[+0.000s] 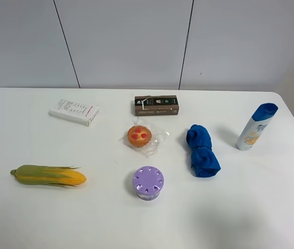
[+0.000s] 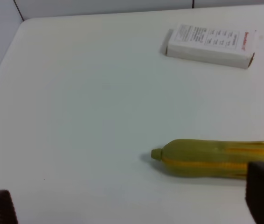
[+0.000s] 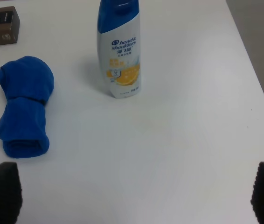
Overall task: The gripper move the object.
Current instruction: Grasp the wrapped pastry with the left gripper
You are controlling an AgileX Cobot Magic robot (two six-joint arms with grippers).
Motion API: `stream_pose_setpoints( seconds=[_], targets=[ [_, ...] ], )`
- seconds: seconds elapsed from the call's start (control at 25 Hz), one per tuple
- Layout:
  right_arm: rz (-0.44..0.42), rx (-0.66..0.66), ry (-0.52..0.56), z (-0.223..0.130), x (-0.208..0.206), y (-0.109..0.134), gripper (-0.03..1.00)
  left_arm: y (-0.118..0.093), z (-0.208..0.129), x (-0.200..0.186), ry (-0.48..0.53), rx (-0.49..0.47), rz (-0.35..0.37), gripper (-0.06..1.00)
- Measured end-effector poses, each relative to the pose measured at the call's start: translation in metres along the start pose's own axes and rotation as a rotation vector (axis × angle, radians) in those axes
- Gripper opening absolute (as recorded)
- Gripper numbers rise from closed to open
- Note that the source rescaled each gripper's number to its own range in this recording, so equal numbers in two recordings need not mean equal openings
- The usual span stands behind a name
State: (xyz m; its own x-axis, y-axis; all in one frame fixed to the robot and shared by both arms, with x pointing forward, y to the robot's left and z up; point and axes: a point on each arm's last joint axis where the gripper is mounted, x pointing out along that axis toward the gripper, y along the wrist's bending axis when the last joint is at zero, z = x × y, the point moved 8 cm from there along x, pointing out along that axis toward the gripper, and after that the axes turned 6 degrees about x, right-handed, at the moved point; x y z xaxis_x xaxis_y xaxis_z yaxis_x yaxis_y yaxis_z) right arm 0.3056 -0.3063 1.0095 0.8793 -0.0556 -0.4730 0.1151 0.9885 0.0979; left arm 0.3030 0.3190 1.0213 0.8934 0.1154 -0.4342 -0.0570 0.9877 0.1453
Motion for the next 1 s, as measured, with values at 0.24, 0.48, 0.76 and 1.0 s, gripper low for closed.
stream_pose_setpoints(
  seconds=[0.24,0.48,0.76,1.0],
  targets=[
    [0.000,0.000,0.000,0.000,0.000,0.000,1.00,0.000,0.000,0.000,0.000,0.000,0.000,1.00],
    [0.000,0.000,0.000,0.000,0.000,0.000,1.00,0.000,0.001,0.001,0.014,0.009,-0.002,1.00],
    [0.000,0.000,0.000,0.000,0.000,0.000,1.00,0.007,0.060,0.004,0.111,0.019,-0.011,1.00],
    [0.000,0.000,0.000,0.000,0.000,0.000,1.00,0.000,0.115,0.047,0.213,0.051,-0.082,1.00]
  ],
)
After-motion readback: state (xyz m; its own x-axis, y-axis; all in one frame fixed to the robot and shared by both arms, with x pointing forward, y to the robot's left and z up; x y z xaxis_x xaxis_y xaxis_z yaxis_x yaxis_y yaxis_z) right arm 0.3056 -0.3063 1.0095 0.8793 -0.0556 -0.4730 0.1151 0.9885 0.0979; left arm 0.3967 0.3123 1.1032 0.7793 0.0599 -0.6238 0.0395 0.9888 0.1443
